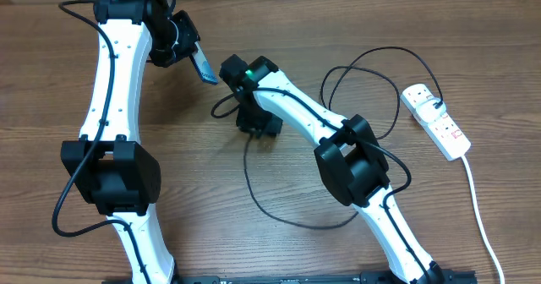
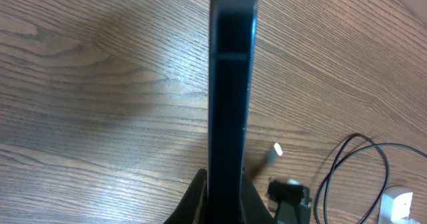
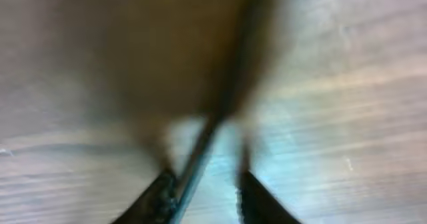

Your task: Plug charger to phone and switch on socket

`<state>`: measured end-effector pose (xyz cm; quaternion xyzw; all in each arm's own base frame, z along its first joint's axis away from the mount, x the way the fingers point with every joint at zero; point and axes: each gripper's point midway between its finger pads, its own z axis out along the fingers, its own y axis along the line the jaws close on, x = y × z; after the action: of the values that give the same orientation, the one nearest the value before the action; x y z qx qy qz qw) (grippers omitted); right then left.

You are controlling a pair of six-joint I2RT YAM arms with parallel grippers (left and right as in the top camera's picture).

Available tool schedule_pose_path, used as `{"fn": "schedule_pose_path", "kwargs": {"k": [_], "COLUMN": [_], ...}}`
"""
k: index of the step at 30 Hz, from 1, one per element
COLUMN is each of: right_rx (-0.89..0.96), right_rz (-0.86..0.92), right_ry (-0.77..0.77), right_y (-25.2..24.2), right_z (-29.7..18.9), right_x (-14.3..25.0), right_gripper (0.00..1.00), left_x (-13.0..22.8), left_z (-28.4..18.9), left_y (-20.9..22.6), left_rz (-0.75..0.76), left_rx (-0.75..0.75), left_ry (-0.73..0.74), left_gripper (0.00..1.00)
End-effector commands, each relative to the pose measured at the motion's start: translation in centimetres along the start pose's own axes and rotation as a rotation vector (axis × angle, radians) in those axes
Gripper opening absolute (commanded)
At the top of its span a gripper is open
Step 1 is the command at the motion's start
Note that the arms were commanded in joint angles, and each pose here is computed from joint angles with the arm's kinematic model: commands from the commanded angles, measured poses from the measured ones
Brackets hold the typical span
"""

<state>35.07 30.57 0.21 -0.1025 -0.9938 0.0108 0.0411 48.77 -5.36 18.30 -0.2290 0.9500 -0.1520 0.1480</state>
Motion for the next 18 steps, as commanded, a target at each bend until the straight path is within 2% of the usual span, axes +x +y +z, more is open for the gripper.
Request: {"fn": "schedule_pose_path", "kwargs": {"k": [1,4,12,18], "right_rx": [0.108,0.164,0.348,0.358], "right_rz": [-0.016,-0.014,-0.056,-0.170], "right_ry": [0.116,0.160,0.204,0.182], "right_y": [-2.5,-3.8,-7.2,-5.6], "right_z": [2.4,2.1,0.4,-0.5], "right_x": [2.4,3.5,6.0,8.9], "right_gripper": [0.16,0.04,0.04,0.04], "left_x": [-0.6,-0.6,-0.6,-0.7], "left_z": [-1.2,-1.2,-1.2,-1.2], "left_y": [-0.2,-0.2,-0.2,-0.3], "left_rz": [-0.014,-0.014,-0.014,-0.013], "left_rx": [0.014,0.014,0.014,0.015], "left_ry": [-0.032,-0.032,-0.032,-0.036], "left_gripper": [0.04,0.04,0.04,0.04]}}
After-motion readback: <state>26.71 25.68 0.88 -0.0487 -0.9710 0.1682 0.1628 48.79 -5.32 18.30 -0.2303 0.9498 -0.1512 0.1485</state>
